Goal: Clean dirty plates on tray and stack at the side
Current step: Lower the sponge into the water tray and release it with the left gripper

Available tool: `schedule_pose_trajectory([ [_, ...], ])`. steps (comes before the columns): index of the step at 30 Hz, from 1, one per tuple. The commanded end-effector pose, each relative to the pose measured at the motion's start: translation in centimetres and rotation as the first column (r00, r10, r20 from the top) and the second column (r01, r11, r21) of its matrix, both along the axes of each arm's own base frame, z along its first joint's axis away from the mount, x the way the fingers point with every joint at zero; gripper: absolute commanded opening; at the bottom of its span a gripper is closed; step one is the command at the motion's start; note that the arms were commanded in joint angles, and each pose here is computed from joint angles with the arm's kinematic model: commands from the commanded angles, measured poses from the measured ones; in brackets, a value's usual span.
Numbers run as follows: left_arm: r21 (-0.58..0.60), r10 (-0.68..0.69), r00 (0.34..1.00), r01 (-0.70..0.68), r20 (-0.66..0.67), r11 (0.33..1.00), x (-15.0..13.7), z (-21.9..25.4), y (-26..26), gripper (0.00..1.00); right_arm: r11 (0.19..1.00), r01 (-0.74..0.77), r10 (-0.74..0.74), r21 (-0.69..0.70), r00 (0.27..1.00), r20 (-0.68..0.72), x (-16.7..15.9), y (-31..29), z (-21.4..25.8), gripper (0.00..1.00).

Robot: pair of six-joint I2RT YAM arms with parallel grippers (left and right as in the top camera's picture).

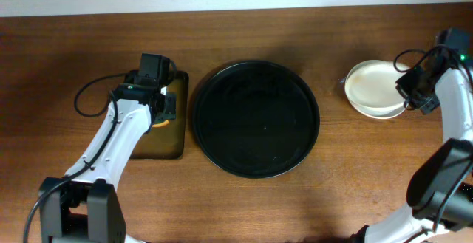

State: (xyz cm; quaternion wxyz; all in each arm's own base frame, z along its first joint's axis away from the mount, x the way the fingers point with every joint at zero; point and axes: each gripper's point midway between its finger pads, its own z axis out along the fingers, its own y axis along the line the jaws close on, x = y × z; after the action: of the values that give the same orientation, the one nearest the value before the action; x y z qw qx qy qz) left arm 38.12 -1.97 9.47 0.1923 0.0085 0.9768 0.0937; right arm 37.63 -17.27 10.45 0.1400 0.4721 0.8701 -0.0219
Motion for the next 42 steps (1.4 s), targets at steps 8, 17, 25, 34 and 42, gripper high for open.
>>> schedule_pose_trajectory([
  [8, -0.314, -0.066, 0.997, 0.053, -0.032, 0.948, -0.1, -0.9, -1.5, 0.0, 0.907, -0.412, 0.411, 0.087, 0.911, 0.032, -2.7, 9.1, 6.4, 0.72],
  [17, -0.858, -0.266, 0.964, 0.143, 0.007, 0.494, -0.7, -5.8, -4.0, 0.0, 0.842, -0.532, 0.534, 0.094, 0.846, 0.005, -2.6, 12.9, 6.2, 0.72],
  [25, -0.916, -0.107, 0.987, -0.069, -0.121, 0.396, -1.4, -10.4, 0.7, 0.0, 0.842, -0.53, 0.533, 0.107, 0.846, -0.009, -3.1, 13.0, 6.1, 0.71],
  [34, -0.727, -0.125, 0.992, 0.094, 0.011, 0.68, 0.5, -3.2, 0.9, 0.0, 0.841, -0.529, 0.533, 0.111, 0.846, -0.014, -3.2, 13.0, 6.0, 0.71],
  [42, -0.078, 0.256, 0.952, -0.272, -0.167, 0.959, -2.1, -6.7, 5.2, 0.0, 0.841, -0.529, 0.534, 0.111, 0.846, -0.014, -3.2, 13.0, 6.0, 0.71],
])
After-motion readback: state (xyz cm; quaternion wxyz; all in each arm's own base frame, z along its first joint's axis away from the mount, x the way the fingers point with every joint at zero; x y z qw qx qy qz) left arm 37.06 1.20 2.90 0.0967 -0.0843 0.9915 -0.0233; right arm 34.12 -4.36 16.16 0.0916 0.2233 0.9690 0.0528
